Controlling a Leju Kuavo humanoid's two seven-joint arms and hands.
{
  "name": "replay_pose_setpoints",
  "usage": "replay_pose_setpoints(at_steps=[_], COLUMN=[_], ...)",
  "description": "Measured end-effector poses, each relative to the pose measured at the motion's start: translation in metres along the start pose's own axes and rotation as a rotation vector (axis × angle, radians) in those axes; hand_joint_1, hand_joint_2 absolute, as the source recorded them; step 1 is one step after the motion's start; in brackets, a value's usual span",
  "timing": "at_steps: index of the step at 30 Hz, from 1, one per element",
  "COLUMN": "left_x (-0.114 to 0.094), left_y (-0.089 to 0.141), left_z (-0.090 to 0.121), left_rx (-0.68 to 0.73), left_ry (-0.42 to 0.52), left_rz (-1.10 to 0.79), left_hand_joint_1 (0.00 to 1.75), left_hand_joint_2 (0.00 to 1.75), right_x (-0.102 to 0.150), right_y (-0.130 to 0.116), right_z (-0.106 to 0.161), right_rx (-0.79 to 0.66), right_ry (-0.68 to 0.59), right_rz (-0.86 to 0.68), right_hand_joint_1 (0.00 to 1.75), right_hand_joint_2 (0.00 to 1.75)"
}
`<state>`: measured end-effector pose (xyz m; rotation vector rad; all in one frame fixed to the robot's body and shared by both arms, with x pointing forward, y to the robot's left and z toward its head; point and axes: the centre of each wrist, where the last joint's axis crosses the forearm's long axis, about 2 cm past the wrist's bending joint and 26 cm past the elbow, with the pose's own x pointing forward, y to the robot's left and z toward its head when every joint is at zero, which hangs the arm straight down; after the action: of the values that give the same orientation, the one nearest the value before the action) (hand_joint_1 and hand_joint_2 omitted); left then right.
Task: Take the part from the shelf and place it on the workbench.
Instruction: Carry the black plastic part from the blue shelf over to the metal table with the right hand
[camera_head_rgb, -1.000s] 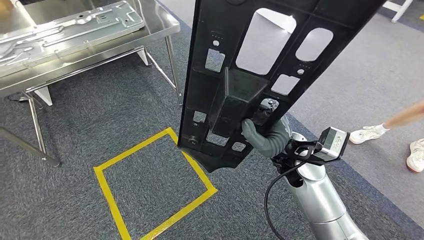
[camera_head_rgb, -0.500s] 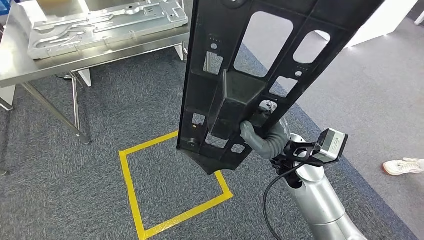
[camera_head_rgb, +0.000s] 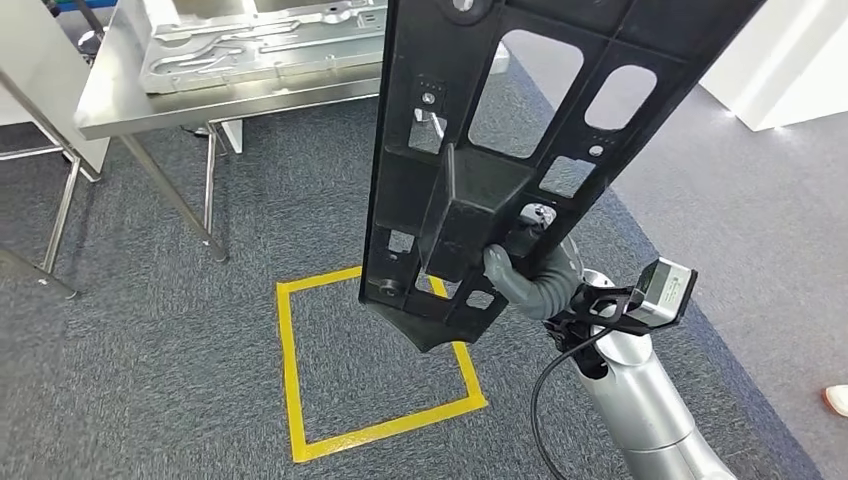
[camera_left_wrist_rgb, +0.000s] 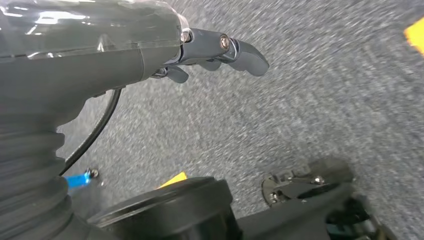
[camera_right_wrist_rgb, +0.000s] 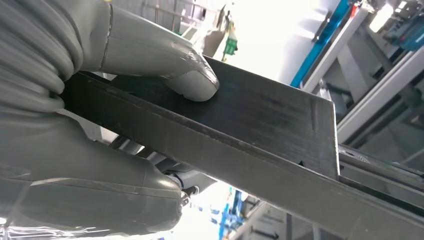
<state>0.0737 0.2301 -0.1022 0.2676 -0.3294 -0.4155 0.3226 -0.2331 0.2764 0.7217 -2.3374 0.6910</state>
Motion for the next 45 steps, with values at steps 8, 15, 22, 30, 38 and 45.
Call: replay_pose_setpoints(at_steps=[8, 15, 22, 30, 38, 45], left_x=[-0.001, 0.0, 0.002, 0.001, -0.002, -0.006], left_y=[-0.001, -0.001, 0.001, 0.001, -0.001, -0.003], left_z=[0.001, 0.0, 0.0, -0.001, 0.0, 0.001], left_rx=[-0.009, -0.01, -0.006, -0.003, -0.006, -0.01], left_ry=[0.002, 0.001, -0.004, 0.005, 0.01, 0.019], left_rz=[-0.003, -0.003, -0.002, -0.007, -0.011, -0.015], left_hand_joint_1=[0.0, 0.0, 0.0, 0.0, 0.0, 0.0], left_hand_joint_2=[1.75, 1.75, 1.75, 1.75, 1.75, 1.75], right_x=[-0.001, -0.003, -0.002, -0.002, -0.002, -0.003], right_y=[0.002, 0.003, 0.003, 0.002, 0.002, 0.001], right_z=[0.002, 0.004, 0.004, 0.003, 0.002, 0.004], right_rx=[0.004, 0.005, 0.012, 0.014, 0.013, 0.008], right_ry=[0.015, 0.023, 0.021, 0.019, 0.02, 0.03], right_rz=[-0.006, -0.011, -0.012, -0.014, -0.015, -0.018], right_hand_joint_1=[1.75, 1.75, 1.75, 1.75, 1.75, 1.75], right_hand_joint_2=[1.75, 1.75, 1.75, 1.75, 1.75, 1.75])
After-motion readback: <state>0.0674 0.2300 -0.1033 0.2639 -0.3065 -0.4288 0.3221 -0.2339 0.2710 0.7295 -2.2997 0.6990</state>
